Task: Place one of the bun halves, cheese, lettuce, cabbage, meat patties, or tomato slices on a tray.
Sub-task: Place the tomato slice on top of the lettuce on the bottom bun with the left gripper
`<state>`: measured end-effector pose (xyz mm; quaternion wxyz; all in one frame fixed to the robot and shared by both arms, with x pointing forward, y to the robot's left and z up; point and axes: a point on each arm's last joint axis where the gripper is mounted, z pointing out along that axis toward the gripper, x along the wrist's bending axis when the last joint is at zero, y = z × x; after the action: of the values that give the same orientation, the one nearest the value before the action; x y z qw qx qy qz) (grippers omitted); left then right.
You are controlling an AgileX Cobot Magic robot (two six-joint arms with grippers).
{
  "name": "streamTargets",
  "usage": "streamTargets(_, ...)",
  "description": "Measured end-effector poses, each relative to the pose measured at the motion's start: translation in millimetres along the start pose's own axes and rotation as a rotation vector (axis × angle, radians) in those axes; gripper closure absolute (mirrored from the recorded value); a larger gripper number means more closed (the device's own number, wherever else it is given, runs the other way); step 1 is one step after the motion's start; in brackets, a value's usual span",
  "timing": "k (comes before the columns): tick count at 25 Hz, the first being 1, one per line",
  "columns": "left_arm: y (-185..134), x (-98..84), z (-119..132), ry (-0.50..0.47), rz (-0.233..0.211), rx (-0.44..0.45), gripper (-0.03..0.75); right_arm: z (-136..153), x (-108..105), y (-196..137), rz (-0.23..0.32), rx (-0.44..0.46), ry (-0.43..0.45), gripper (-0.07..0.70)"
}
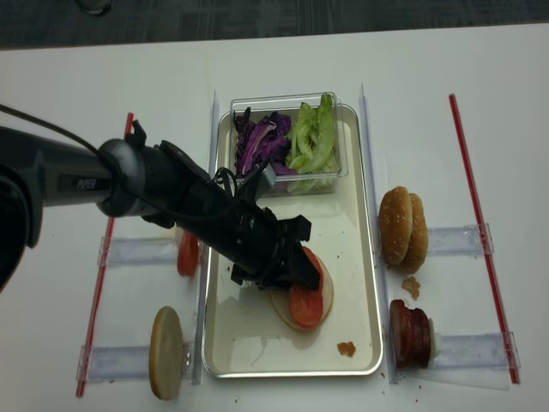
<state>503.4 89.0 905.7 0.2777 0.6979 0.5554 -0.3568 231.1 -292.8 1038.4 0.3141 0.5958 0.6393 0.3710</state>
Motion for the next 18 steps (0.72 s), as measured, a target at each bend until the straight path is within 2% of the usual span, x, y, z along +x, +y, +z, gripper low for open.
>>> streamTargets(5, 0.0, 0.2, -0.3, 0.01, -0.032, 0.009, 0.529, 0.0, 0.0, 0.0, 0.0, 0.0, 0.0, 0.498)
streamTargets(13, 6.4, -3.7, -6.1, 0.094, -0.034, 0.067, 0.528, 0.0, 0.0, 0.0, 0.0, 0.0, 0.0, 0.498)
streamTargets(18, 8.6, -6.1, -8.0, 0.107, -0.027, 0.081, 0.529, 0.0, 0.0, 0.0, 0.0, 0.0, 0.0, 0.498)
